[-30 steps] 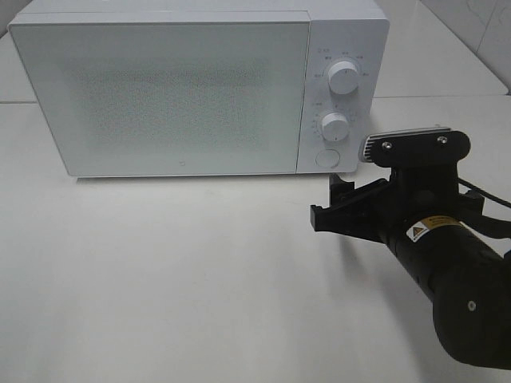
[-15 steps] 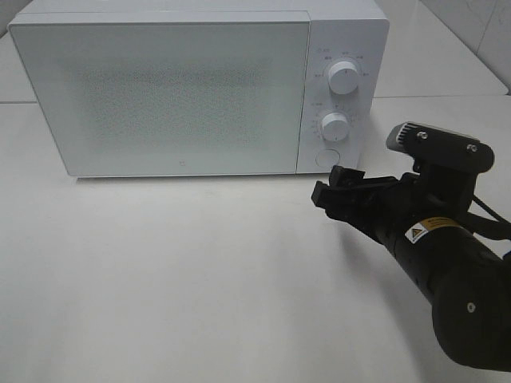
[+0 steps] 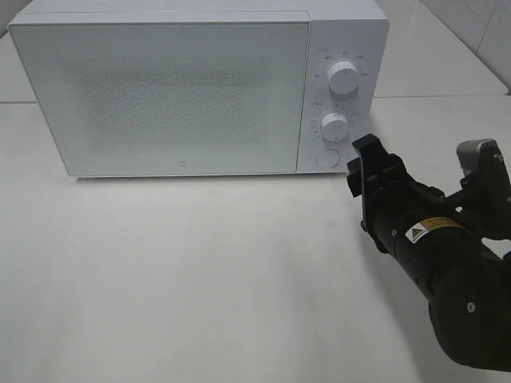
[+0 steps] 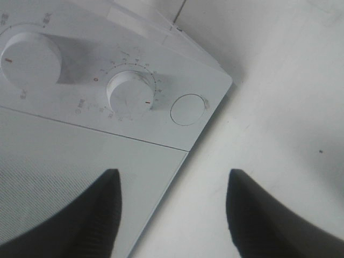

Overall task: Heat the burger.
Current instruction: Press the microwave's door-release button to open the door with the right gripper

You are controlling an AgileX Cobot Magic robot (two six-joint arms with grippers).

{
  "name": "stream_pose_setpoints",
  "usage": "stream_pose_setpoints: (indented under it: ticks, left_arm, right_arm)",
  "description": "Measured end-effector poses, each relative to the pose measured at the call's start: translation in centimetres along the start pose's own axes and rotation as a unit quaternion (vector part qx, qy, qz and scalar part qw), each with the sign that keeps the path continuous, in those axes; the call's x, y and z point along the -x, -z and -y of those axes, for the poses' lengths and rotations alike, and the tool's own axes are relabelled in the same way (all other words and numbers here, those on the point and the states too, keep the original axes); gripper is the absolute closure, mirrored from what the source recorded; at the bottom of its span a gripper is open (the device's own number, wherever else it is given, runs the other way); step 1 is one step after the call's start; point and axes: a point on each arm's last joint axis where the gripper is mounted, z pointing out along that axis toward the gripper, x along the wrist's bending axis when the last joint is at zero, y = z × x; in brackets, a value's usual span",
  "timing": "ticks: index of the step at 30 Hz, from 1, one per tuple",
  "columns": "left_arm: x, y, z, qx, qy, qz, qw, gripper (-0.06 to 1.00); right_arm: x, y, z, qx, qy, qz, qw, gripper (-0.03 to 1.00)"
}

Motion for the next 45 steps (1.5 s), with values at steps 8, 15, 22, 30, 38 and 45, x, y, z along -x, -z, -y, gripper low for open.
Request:
stream_pose_setpoints:
  ticks: [8,15,22,30,38,45]
  left_arm:
    - [0.0,0.0,0.0,0.0,0.0,0.0,1.0,-0.04]
    - [0.0,0.0,0.0,0.0,0.0,0.0,1.0,-0.04]
    - [0.0,0.0,0.0,0.0,0.0,0.0,1.0,-0.04]
    - [0.0,0.0,0.0,0.0,0.0,0.0,1.0,-0.04]
    - [0.0,0.0,0.0,0.0,0.0,0.0,1.0,-0.04]
    - [0.0,0.0,0.0,0.0,0.0,0.0,1.0,-0.04]
  right_arm:
    - [0.3,0.0,-0.4,0.024,-0.124,0.013,0.992,0.75]
    - [0.5,0.0,-0.4,0.026,-0.172,0.023,0.984,0.96]
    - [0.9,0.0,-0.2,0.018,-0.196,0.046,0.979,0.96]
    - [0.8,-0.1,-0.1,0.018,-0.201,0.048,0.978,0.96]
    - [0.4,-2.2,0.4,0.014,-0.193,0.042,0.98,0.96]
    - [0.1,-4.3,0.5,0.012,-0.192,0.04,0.981,0.96]
